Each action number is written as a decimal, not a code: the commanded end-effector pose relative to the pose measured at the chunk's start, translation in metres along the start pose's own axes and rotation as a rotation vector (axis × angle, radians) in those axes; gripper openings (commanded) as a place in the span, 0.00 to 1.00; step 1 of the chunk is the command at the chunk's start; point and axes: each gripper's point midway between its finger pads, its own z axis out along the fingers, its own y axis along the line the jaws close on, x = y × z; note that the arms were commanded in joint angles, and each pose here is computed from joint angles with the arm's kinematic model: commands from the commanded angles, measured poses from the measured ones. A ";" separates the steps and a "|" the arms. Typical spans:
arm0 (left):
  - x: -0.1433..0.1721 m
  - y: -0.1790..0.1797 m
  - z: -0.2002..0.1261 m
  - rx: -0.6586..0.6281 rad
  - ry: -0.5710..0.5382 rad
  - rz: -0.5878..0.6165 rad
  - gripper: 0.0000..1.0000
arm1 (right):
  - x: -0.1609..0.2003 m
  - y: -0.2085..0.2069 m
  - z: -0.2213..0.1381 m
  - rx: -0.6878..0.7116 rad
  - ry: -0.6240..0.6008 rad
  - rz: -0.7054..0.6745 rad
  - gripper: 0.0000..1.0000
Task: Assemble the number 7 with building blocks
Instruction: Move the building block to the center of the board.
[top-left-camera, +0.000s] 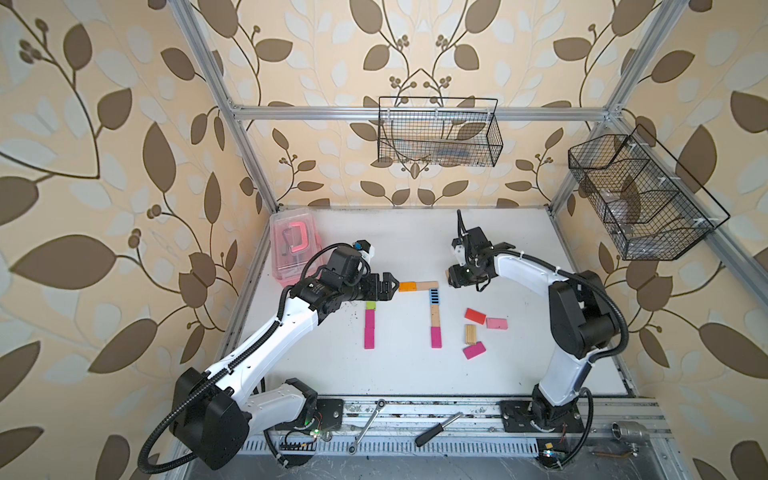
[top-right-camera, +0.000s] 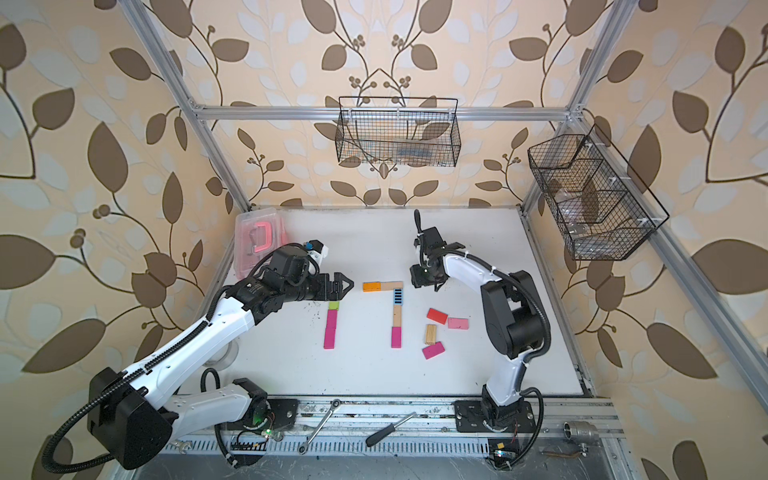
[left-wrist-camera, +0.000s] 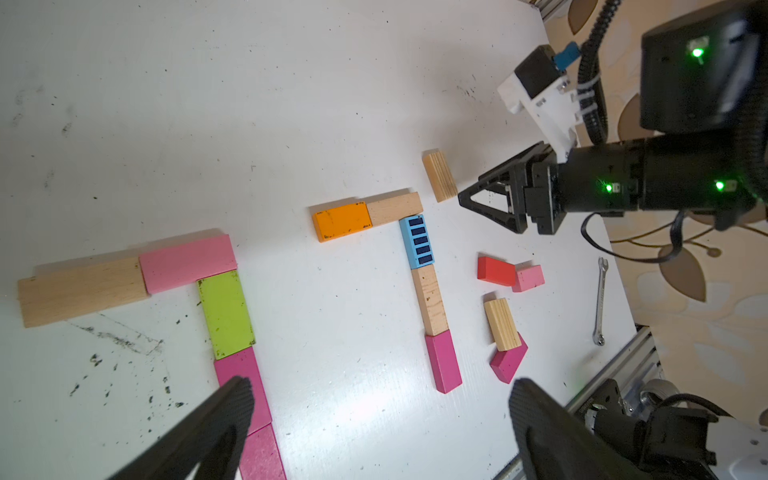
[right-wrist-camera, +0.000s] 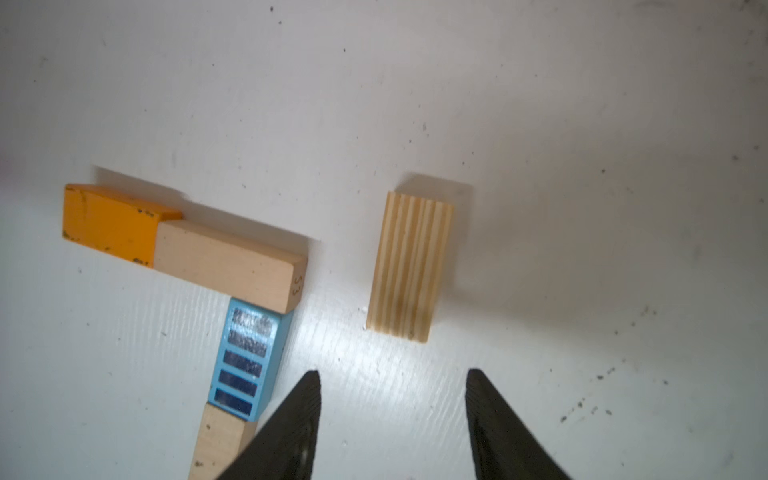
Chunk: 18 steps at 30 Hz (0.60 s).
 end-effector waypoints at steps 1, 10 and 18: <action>-0.012 0.000 -0.017 -0.016 -0.077 0.038 0.99 | -0.004 -0.004 0.007 0.021 0.060 -0.049 0.58; -0.014 0.001 -0.019 -0.020 -0.098 0.047 0.99 | -0.002 -0.011 0.030 0.058 0.170 -0.099 0.48; -0.015 0.000 -0.017 -0.015 -0.100 0.045 0.99 | 0.014 -0.009 0.033 0.070 0.221 -0.168 0.32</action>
